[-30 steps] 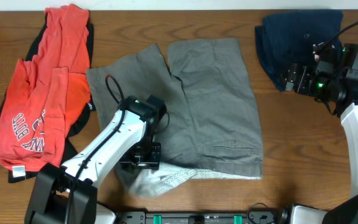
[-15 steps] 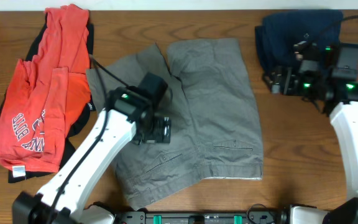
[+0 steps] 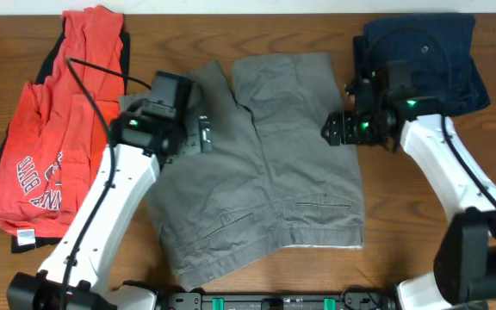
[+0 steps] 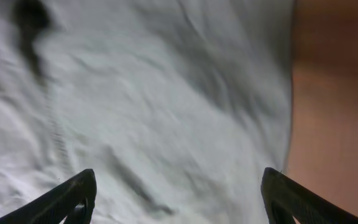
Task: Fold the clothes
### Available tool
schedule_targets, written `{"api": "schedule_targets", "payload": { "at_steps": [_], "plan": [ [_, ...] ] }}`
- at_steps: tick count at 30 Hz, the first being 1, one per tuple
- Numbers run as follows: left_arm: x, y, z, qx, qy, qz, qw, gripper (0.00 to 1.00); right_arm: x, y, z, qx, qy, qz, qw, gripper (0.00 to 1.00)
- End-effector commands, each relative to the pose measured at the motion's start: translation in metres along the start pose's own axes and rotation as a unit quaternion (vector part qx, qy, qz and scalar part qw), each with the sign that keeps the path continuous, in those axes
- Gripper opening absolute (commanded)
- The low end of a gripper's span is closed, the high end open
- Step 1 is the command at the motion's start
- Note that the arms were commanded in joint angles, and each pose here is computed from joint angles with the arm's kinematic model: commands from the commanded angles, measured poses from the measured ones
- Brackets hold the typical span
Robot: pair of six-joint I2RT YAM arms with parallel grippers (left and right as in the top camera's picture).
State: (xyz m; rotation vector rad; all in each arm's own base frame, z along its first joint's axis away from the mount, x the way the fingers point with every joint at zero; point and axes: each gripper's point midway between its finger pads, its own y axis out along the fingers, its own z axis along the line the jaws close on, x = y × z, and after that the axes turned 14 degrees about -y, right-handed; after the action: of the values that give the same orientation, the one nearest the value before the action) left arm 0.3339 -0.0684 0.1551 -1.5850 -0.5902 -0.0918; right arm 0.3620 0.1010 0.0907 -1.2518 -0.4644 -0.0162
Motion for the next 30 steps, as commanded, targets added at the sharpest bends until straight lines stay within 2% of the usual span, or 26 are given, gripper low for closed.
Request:
{"api": "schedule_targets", "payload": {
  "at_steps": [1,8,14,23,30],
  "plan": [
    [0.015,0.004,0.014,0.016,0.013,-0.015,1.000,0.98,-0.015,0.006,-0.023,-0.078,0.056,0.041,0.995,0.84],
    [0.022,0.028,0.019,0.028,0.034,-0.004,0.999,0.98,-0.034,0.018,-0.031,-0.094,0.072,0.081,0.990,0.87],
    [0.021,0.046,0.018,0.034,0.036,0.009,0.999,0.98,-0.019,0.041,-0.036,-0.085,0.053,0.043,0.994,0.85],
    [0.021,0.048,0.018,0.035,0.036,0.010,0.999,0.98,0.007,0.083,-0.051,-0.088,0.043,-0.007,0.995,0.72],
    [0.019,0.047,0.019,0.036,0.036,0.013,0.999,0.98,0.008,0.108,-0.058,-0.089,0.047,-0.011,0.995,0.54]
  ]
}}
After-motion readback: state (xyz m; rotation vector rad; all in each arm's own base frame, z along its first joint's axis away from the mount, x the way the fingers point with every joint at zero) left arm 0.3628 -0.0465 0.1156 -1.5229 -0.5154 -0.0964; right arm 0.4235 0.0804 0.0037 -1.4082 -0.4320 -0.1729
